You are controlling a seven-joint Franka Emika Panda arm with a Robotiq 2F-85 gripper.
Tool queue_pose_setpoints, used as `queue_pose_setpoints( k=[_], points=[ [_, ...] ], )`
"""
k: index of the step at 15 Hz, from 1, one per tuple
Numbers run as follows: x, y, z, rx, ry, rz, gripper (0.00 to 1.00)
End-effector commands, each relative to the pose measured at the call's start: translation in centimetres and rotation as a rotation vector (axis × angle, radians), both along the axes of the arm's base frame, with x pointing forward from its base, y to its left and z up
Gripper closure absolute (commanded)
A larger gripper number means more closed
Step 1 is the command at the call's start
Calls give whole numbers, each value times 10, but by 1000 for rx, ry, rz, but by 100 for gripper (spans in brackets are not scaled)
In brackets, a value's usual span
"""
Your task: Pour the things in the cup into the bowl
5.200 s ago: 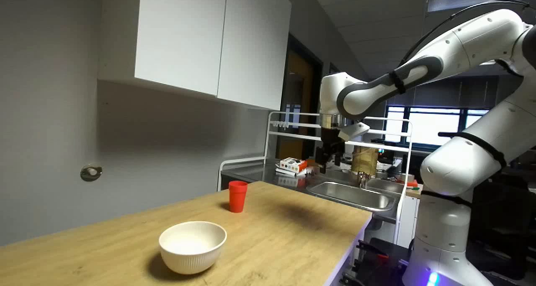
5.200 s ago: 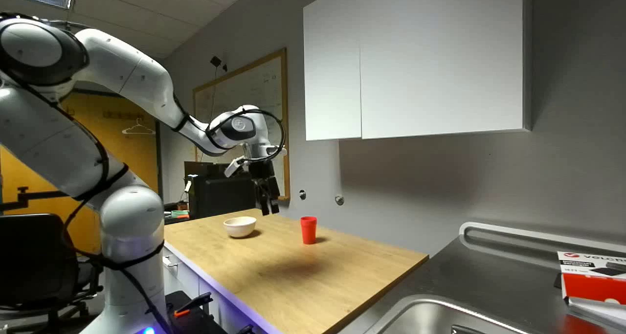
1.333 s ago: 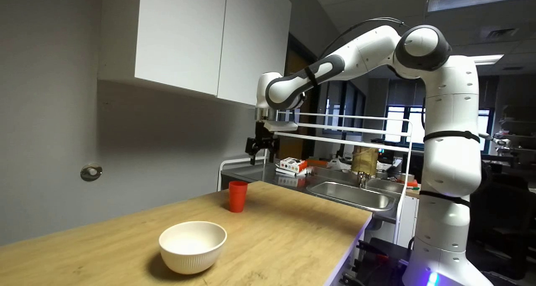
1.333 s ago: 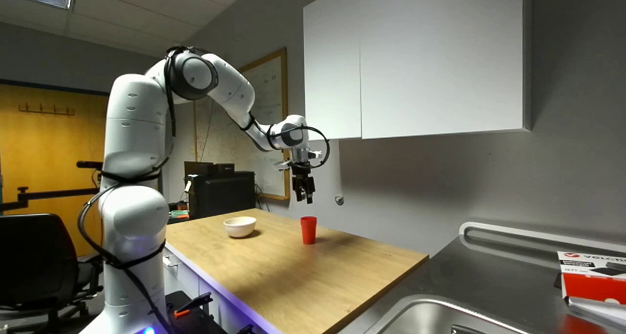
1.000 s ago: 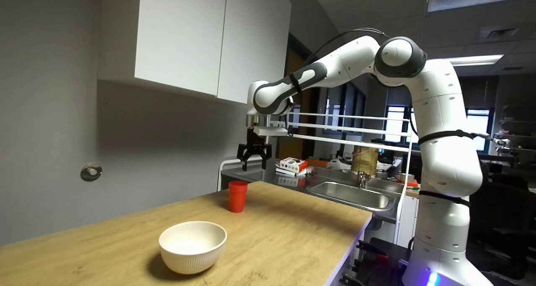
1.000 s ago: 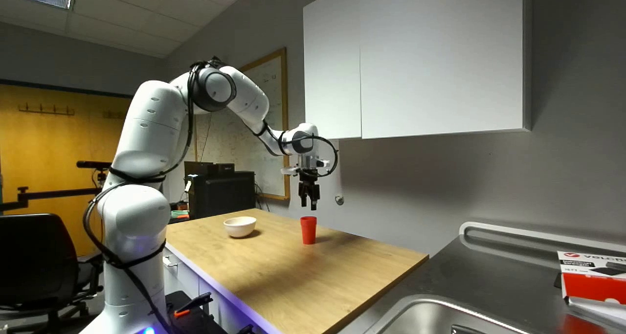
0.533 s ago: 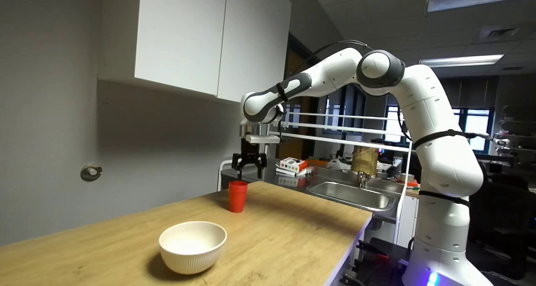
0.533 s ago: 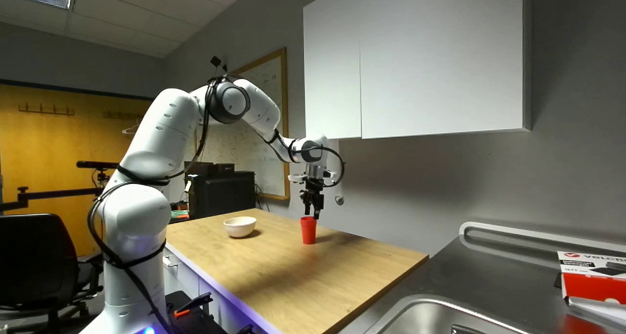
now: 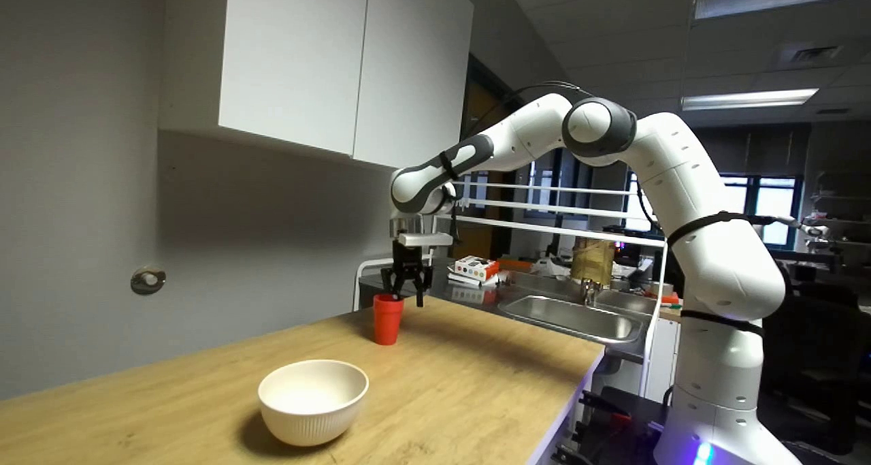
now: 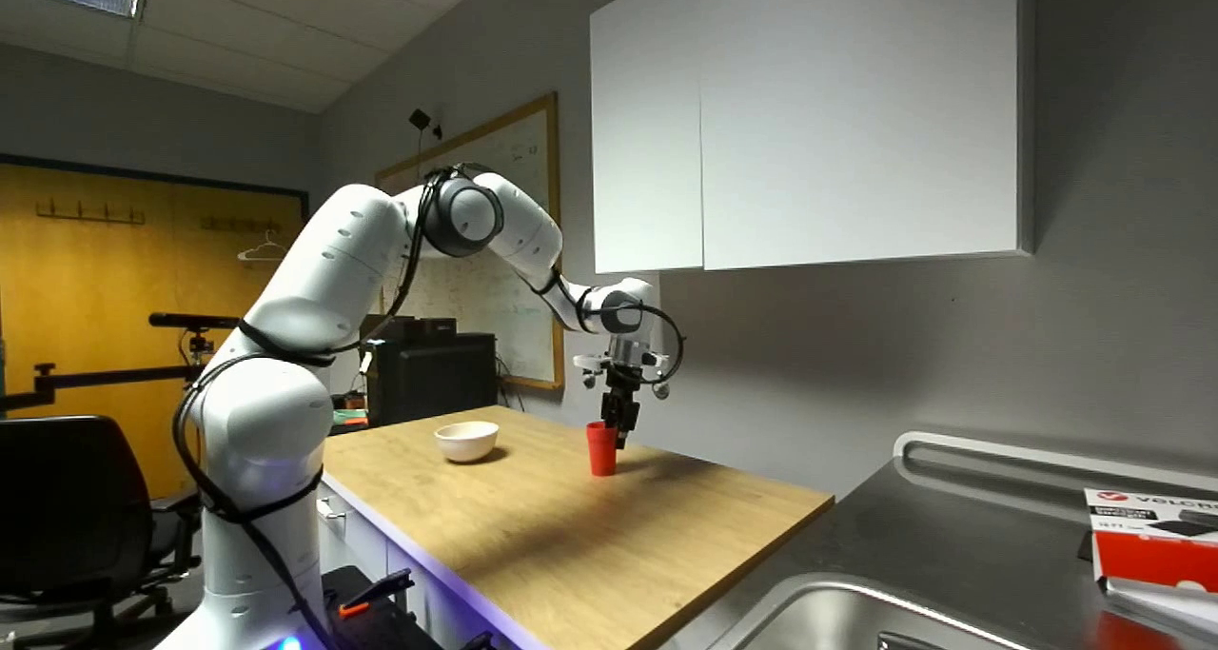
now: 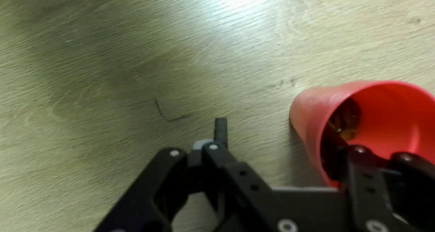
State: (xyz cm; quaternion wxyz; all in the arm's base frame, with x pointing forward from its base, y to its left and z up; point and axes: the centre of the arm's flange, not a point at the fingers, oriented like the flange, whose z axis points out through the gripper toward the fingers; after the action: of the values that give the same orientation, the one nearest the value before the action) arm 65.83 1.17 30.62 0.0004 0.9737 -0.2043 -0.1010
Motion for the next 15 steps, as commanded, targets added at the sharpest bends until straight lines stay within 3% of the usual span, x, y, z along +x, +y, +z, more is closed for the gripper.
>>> queue_pose_setpoints(
  k=[1, 6, 15],
  points=[
    [10, -6, 6, 10, 20, -1, 65],
    [10, -1, 19, -7, 14, 0, 98],
    [-12, 57, 62, -78, -38, 89, 98]
  ],
)
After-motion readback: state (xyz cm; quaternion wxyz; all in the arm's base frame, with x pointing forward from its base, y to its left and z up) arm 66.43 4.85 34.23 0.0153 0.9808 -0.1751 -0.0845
